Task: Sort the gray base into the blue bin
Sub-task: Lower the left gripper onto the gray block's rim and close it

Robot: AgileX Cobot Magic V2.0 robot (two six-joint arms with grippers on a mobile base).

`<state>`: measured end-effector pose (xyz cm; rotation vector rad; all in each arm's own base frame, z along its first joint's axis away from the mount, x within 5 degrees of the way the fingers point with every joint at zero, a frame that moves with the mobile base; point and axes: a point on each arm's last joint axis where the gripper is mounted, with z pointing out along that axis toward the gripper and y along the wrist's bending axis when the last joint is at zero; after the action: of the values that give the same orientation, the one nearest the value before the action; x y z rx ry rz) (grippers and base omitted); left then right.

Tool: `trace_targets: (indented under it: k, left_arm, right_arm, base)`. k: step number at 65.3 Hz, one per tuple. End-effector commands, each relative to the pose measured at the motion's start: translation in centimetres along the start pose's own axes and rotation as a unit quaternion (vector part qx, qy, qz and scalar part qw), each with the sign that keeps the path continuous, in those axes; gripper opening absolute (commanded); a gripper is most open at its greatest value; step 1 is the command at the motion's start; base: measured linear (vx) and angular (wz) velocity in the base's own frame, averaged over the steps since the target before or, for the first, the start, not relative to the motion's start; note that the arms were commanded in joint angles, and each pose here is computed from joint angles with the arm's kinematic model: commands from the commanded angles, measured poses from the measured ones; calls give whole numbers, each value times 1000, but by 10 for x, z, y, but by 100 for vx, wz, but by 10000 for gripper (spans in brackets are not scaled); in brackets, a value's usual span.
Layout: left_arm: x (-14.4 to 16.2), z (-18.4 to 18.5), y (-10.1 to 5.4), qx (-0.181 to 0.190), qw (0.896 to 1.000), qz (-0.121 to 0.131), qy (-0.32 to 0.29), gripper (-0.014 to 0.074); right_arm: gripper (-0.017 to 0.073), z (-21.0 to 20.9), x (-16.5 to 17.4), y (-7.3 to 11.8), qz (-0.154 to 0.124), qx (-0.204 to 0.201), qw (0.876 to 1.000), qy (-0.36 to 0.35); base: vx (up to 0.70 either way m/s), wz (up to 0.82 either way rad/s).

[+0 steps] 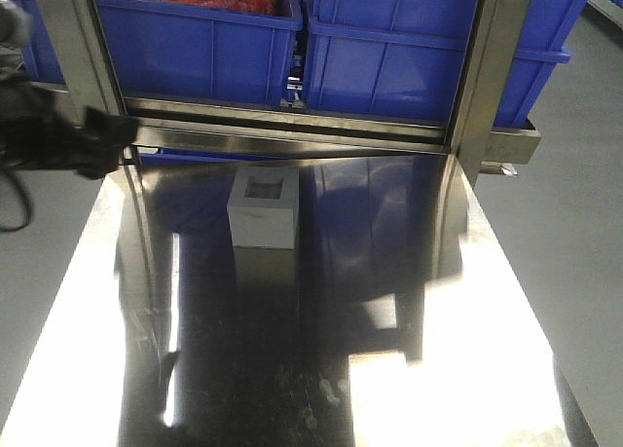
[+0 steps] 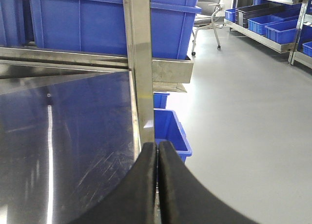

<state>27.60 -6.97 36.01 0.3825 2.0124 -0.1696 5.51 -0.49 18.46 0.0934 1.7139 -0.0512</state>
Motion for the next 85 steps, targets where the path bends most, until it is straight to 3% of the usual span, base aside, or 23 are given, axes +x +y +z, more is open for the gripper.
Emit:
trace_targets:
  k: [1,15,20,29,38,44,69,85]
  left_arm:
    - [-28,13,-7,14,999,-2,-34,625]
    - [-44,73,-17,49,998,-25,33,610]
    - [-45,95,-18,61,994,-44,76,609]
    - [-55,124,-20,74,989,-51,119,608]
    - [-60,152,-19,63,987,-54,141,608]
    - [-59,169,-19,57,983,-69,160,608]
    - [-32,217,-21,66,971,-83,214,606]
    - [-23,226,-23,73,967,-93,226,606]
  right_arm:
    - [-5,0,-6,0,-10,0,999,-37]
    - [-5,0,-6,0,-10,0,999,-37]
    - [-5,0,-6,0,-10,0,999,-37]
    - [-5,0,-6,0,-10,0,999,-37]
    - [-5,0,-6,0,-10,0,999,-37]
    - [-5,0,-6,0,-10,0,999,-37]
    - [-5,0,-6,0,-10,0,999,-37]
    - [-5,0,-6,0,-10,0,999,-37]
  base:
    - [0,0]
    - [0,0]
    - [0,0]
    - [0,0]
    - [0,0]
    - [0,0]
    - [0,0]
    - [0,0]
